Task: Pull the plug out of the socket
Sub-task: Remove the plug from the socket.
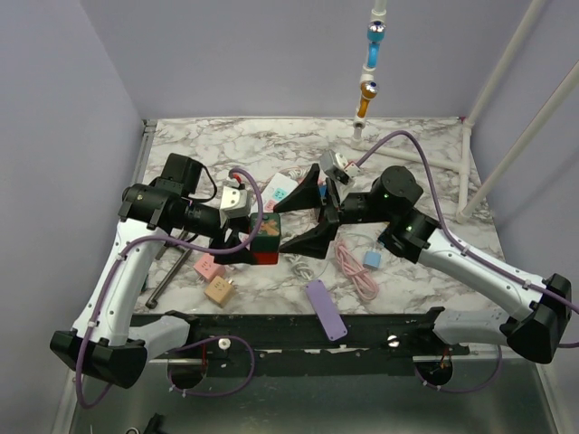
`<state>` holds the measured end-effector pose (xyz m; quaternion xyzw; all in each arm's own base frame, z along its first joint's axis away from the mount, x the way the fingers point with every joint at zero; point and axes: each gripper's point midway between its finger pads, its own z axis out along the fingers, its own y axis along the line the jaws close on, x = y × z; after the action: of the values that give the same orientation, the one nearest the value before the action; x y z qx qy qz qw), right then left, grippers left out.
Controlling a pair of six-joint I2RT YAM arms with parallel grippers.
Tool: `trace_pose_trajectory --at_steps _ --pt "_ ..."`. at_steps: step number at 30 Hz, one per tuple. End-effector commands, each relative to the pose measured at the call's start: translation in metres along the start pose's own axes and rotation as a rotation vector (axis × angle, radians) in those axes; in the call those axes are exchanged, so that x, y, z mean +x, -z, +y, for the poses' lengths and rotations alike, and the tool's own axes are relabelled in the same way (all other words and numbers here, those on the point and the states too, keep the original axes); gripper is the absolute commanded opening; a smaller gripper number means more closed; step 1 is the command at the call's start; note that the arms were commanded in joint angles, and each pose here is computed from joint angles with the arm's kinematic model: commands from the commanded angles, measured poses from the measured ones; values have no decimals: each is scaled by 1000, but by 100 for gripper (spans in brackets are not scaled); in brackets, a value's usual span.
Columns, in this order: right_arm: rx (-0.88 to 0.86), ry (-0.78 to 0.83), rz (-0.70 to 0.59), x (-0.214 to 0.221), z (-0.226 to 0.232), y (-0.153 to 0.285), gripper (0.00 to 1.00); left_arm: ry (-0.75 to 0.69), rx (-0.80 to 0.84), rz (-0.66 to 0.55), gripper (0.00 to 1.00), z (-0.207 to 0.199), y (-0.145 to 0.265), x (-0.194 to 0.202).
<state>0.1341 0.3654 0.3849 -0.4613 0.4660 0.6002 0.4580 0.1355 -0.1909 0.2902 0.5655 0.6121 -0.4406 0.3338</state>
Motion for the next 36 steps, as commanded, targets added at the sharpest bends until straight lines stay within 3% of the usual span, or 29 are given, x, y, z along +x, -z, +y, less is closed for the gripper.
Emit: trace_pose_trajectory --at_steps 1,19,21,24,25,27,28,31,33,35,36 --pt "4 40 17 1 -2 -6 100 -78 47 -81 0 -13 3 -28" --pt "-4 44 32 19 9 -36 98 -104 65 -59 0 -26 1 -32" --pt "10 40 23 16 7 -37 91 -102 65 -55 0 -27 1 -31" --pt "17 27 25 14 5 -39 66 -104 62 -50 0 -28 2 -30" --pt "29 14 34 14 2 -40 28 -121 54 -49 0 -30 4 -32" --pt "47 14 36 12 1 -39 9 -124 46 -49 0 -30 5 -34" --pt "59 16 36 11 0 -38 4 -124 35 -48 3 -28 5 -35" --pt "76 28 27 8 1 -33 1 -103 -6 -47 46 -23 7 -38" --pt "82 34 14 5 2 -31 1 -108 -22 -61 64 -24 7 -38" --pt "83 40 3 3 4 -29 1 -124 -37 -89 98 -26 6 -39" --pt "84 42 -1 3 4 -28 1 -137 -51 -112 99 -28 7 -42"
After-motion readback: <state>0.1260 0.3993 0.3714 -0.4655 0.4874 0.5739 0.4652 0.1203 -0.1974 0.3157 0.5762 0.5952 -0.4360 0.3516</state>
